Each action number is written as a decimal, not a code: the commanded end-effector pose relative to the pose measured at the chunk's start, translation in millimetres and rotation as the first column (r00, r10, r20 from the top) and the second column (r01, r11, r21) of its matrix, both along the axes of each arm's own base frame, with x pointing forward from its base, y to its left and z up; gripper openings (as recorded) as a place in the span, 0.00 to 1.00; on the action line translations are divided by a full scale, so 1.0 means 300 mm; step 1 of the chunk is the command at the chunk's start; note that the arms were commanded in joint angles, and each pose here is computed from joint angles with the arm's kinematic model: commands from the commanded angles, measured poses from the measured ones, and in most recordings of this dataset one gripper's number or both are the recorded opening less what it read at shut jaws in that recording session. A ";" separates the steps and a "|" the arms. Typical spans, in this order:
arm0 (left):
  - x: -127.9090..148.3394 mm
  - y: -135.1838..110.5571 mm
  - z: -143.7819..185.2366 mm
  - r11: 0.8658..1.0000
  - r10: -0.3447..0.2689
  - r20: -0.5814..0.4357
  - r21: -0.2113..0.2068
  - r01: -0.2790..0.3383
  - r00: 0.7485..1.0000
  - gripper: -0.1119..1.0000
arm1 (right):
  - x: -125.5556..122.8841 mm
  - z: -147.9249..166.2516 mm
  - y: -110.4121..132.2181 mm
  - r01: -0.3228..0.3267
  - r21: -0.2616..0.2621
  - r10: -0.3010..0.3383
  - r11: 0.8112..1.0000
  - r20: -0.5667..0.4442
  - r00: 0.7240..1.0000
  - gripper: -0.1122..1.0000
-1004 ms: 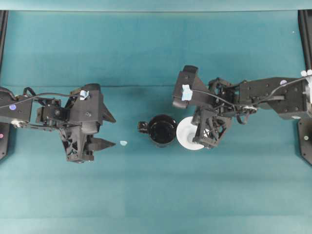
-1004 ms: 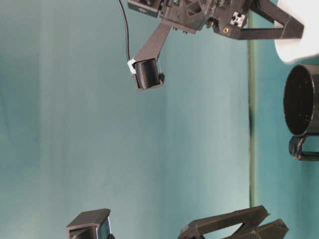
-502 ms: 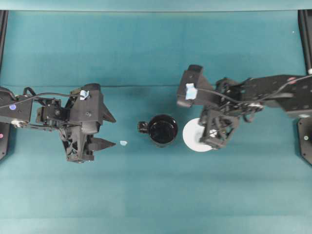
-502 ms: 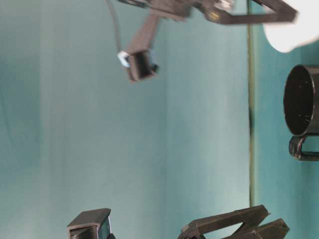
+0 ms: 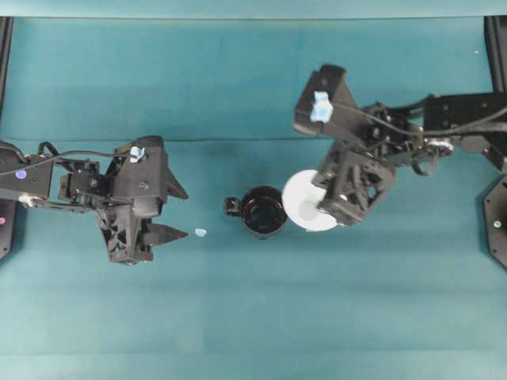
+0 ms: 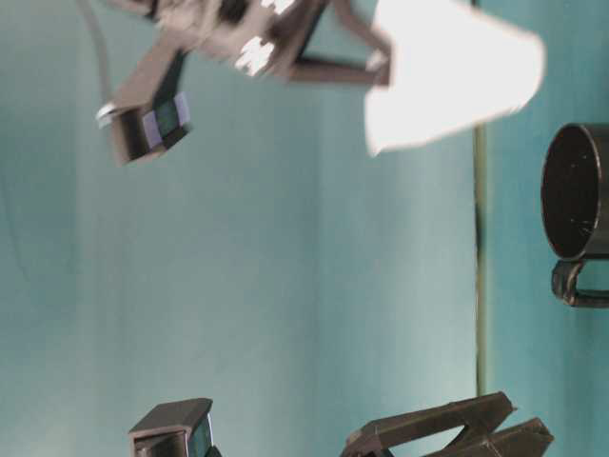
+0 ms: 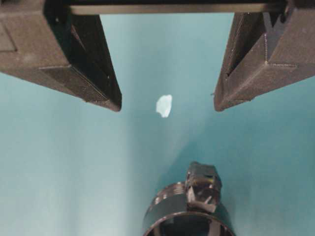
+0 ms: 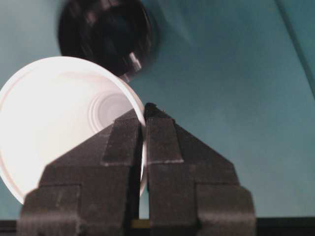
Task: Put a paper cup into the cup holder on your left arm.
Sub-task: 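Lift the paper cup with the right gripper and carry it left over the holder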
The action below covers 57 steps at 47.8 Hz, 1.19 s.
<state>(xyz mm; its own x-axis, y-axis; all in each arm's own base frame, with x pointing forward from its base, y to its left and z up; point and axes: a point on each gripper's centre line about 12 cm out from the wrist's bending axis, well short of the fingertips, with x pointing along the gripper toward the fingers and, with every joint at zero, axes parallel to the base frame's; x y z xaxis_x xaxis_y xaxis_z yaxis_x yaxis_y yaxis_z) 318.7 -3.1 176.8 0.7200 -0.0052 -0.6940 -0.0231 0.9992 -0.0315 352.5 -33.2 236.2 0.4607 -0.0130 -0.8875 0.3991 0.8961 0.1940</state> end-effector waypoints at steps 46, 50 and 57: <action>0.010 0.002 0.017 1.000 0.009 0.020 -0.008 -0.009 1.000 0.81 | 0.172 -0.134 0.009 -0.033 -0.030 0.033 0.999 -0.017 0.999 0.08; 0.011 0.002 0.016 1.000 0.008 0.020 -0.007 -0.008 1.000 0.81 | 0.160 -0.146 0.007 -0.033 -0.031 0.032 0.999 -0.027 0.999 0.08; 0.015 0.003 0.011 1.000 0.011 0.015 -0.008 -0.010 1.000 0.81 | 0.149 -0.170 0.000 -0.025 -0.030 0.024 0.999 -0.031 0.999 0.09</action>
<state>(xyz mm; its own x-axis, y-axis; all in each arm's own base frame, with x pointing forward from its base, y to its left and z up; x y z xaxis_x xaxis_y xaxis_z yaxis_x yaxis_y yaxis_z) 318.9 -3.1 175.3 0.7168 -0.0052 -0.6973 -0.0318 0.9987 -0.0402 396.2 -31.5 180.9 0.4118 -0.0225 -0.9110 0.3784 0.9137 0.1485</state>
